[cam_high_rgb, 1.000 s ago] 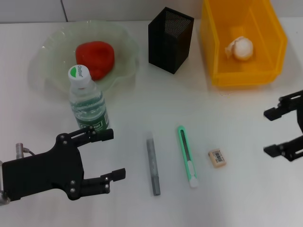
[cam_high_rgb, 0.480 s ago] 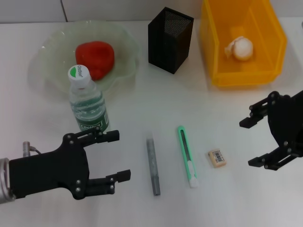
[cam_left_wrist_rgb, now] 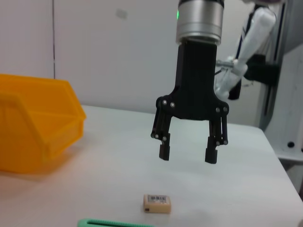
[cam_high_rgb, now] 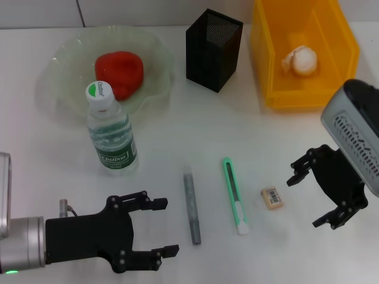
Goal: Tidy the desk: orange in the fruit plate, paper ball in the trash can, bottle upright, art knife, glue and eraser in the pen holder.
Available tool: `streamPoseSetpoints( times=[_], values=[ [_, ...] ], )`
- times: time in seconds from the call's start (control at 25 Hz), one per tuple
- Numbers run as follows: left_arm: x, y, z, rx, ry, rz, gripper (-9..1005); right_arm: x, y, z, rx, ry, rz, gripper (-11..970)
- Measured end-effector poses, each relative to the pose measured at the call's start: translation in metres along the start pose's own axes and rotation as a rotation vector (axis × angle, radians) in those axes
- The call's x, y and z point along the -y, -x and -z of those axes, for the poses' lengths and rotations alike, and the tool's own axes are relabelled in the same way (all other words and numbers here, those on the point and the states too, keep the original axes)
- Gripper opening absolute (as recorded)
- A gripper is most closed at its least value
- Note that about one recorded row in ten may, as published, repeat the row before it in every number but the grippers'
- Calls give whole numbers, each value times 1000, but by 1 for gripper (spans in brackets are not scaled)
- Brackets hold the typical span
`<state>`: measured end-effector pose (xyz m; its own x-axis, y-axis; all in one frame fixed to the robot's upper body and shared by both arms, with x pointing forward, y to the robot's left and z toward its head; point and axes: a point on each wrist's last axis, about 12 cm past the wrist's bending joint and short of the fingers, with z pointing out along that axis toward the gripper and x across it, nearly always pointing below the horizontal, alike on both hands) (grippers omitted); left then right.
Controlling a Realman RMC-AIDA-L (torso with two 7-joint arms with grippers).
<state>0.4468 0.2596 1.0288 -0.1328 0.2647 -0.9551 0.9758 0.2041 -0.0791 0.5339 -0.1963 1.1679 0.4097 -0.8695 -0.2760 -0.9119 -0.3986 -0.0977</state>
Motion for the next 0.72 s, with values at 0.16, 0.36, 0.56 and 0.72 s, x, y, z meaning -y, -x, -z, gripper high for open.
streamPoseSetpoints(
  times=[0.16,0.36,0.56,0.72],
  values=[
    [3,-3,1,55,48,-21,814,5,6,3,-11,1,98,772],
    [3,-1,2,87,67,-42,815,14,18,9,-26,-6,266,772],
    [-1,4,2,103,62,-55,815,24,26,7,-10,-9,431,771],
    [0,9,2,128,34,-67,814,34,27,-3,-7,-28,585,771]
  ],
)
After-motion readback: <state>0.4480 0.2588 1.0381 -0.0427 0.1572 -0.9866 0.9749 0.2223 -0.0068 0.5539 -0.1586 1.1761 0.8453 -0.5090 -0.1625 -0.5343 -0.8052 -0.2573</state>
